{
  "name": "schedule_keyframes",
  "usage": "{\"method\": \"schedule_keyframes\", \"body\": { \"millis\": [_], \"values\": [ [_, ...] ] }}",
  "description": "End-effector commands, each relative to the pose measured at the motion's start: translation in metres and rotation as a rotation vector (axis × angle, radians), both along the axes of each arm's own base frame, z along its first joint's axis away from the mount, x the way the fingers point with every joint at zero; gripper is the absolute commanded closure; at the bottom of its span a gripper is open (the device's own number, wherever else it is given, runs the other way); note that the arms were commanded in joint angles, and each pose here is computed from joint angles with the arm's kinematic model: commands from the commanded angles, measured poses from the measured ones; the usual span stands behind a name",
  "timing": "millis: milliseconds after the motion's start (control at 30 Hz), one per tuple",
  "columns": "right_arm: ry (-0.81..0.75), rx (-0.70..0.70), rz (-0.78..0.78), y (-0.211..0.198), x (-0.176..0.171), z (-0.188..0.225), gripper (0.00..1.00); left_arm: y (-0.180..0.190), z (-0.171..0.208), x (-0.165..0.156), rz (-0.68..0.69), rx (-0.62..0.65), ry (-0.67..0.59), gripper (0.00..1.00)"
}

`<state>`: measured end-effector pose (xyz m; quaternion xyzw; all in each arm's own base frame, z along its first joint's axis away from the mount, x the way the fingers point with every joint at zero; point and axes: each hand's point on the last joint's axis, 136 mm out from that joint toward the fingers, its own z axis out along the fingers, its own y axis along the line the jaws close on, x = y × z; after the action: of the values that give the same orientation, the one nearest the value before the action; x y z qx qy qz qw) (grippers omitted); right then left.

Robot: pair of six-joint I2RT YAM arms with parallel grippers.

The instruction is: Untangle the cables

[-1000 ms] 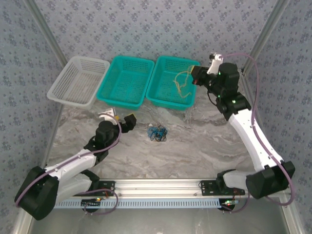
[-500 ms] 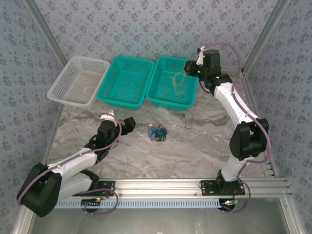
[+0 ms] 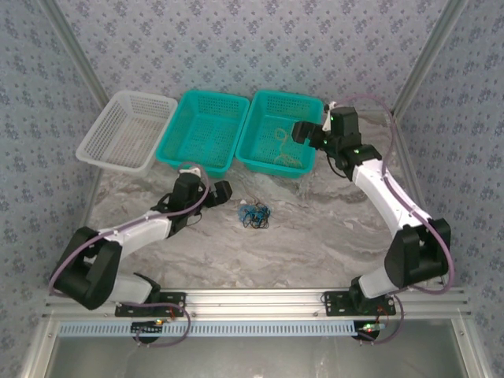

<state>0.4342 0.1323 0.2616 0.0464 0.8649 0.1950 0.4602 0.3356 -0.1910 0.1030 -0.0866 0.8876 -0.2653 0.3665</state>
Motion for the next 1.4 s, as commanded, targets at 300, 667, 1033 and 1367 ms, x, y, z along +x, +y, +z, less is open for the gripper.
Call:
{"method": "schedule_keyframes", "body": {
  "millis": [300, 667, 1033, 1367],
  "values": [
    [0.119, 0.061, -0.014, 0.018, -0.079, -0.043, 0.01, 0.002, -0.002, -0.028, 0.088, 0.218, 0.127, 0.01],
    [0.057, -0.003, 0.039, 0.044, -0.114, -0.063, 0.02, -0.033, 0.023, -0.064, -0.015, 0.345, 0.148, 0.01],
    [0.080, 0.104, -0.098, 0.032, -0.125, -0.089, 0.02, -0.075, 0.011, -0.093, -0.167, 0.469, 0.174, 0.23],
    [0.082, 0.102, -0.118, 0.027, -0.126, -0.091, 0.02, -0.106, -0.001, -0.096, -0.259, 0.627, 0.177, 0.38]
  ]
}}
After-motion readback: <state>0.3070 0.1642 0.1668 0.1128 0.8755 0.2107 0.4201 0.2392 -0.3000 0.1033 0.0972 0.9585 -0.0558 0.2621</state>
